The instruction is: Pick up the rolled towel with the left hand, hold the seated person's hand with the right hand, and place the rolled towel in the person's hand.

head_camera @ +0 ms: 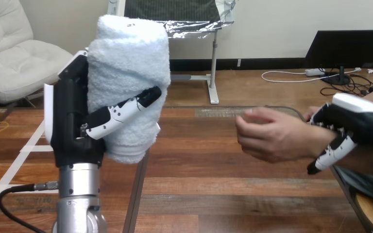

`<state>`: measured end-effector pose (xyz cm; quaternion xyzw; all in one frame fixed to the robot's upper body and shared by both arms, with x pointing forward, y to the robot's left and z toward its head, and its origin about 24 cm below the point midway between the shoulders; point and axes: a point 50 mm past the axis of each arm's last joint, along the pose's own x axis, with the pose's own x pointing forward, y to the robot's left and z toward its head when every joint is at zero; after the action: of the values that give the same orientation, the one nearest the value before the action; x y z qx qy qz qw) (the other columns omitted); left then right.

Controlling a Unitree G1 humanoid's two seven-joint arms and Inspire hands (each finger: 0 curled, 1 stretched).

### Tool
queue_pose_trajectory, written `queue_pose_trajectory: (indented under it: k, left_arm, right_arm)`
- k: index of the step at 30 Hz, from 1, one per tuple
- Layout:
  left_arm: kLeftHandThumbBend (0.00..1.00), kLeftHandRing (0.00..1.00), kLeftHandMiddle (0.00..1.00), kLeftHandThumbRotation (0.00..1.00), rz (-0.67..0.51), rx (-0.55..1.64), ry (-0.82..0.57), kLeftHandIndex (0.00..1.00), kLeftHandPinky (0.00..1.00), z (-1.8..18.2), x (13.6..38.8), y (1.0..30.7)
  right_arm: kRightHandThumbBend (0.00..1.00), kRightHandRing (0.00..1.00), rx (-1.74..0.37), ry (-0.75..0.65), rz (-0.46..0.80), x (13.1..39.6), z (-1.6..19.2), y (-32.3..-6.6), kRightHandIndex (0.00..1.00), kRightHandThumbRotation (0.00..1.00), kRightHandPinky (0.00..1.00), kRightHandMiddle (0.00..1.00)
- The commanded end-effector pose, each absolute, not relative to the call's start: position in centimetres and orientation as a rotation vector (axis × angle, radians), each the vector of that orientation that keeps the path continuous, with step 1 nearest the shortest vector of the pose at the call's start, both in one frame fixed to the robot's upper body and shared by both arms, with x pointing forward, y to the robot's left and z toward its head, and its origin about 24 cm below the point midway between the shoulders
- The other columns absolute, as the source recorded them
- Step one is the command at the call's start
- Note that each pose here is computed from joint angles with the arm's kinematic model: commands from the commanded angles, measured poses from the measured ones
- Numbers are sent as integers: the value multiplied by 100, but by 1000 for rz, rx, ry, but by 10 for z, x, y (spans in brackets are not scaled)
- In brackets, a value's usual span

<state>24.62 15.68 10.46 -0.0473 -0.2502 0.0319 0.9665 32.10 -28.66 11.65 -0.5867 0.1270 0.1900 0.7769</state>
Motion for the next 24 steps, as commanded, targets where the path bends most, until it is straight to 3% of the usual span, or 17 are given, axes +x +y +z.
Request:
queue_pose_trajectory:
  k: [1,24]
  left_arm:
    - [53,25,33,0,28,-114,-594,37,19,123,259,147]
    - [48,26,33,0,-39,-218,-534,37,20,105,287,125]
  right_arm:
    - [89,29,-1305,238,340,322,142,-296,40,7,23,37]
    - [91,27,-1305,171,362,326,154,-280,40,11,20,35]
